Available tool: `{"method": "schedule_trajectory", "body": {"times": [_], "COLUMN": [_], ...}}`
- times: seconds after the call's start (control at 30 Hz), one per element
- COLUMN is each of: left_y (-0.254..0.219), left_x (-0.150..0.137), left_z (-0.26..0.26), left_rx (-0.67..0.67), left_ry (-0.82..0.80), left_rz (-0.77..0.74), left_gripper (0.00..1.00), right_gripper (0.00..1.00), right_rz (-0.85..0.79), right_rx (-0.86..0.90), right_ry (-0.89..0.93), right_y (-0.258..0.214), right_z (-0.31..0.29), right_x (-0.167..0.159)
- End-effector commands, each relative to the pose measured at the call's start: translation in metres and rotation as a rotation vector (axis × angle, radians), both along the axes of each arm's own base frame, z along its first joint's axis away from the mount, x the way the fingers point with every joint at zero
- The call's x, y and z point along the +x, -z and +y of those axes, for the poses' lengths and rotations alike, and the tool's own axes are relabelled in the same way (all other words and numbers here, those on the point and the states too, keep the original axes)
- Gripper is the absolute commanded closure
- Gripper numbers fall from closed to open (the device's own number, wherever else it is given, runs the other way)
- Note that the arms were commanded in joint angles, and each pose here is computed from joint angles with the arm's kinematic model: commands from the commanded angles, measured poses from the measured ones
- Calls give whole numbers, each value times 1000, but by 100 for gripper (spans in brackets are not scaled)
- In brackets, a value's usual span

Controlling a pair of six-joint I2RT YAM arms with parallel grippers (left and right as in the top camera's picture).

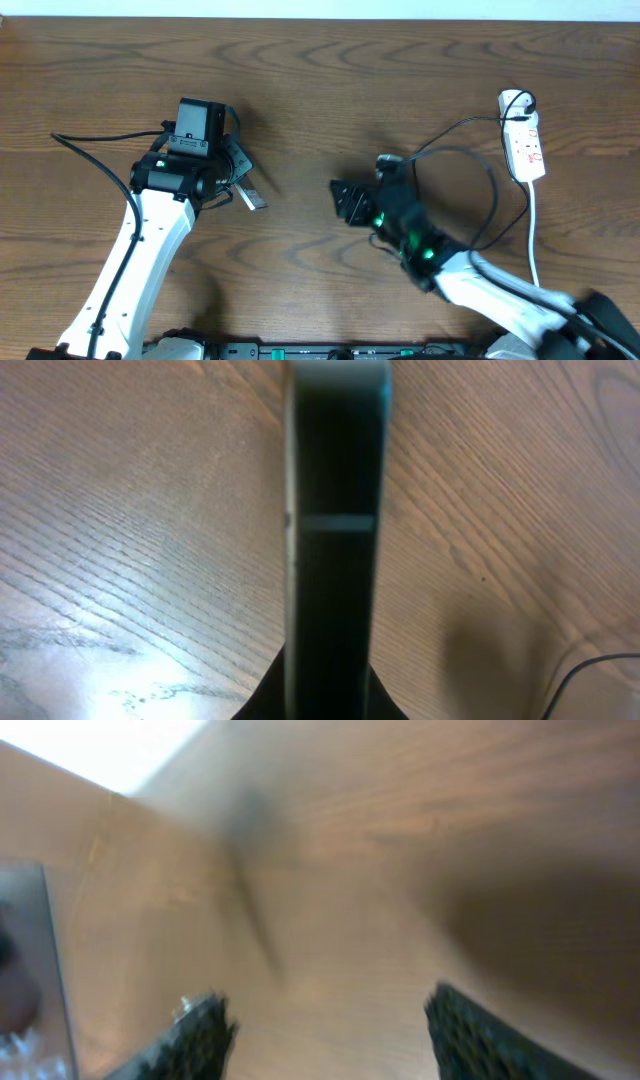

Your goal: Plug charger to phone and switch on socket

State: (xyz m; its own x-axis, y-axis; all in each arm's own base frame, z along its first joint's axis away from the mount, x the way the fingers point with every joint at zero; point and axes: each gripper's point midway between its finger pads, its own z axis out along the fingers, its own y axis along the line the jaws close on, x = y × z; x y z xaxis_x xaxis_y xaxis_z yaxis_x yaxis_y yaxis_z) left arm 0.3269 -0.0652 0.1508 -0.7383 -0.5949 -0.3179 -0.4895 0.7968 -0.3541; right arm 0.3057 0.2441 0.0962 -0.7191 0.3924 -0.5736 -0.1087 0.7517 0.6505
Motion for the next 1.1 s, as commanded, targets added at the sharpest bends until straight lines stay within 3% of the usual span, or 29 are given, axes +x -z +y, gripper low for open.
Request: {"method": "schedule_trajectory", "body": {"times": [0.0, 0.1, 0.2, 0.43, 0.87, 1.07], "left_y": [-7, -2, 8, 45, 50, 47], "left_x": [8, 11, 15, 13, 8, 5], "left_z": [1, -10, -26, -40, -53, -62], "left_rx": [18, -33, -107, -161, -235, -285], "left_ry": [19, 48, 90, 118, 151, 174], "left_rz": [-33, -20, 9, 137, 177, 186], "left_gripper": [92, 92, 93, 92, 93, 92], "right_gripper": [38, 37, 37, 1, 1, 1], "right_rz": [-60, 36, 118, 207, 191, 262], "right_rx": [-227, -431, -501, -524, -603, -534], "right_ry": [113, 222, 273, 295, 380, 730], "right_y": [-50, -60, -70, -68, -69, -47], "right_z": [-43, -86, -112, -130, -150, -178], "right_x": [27, 29, 28, 18, 20, 27]}}
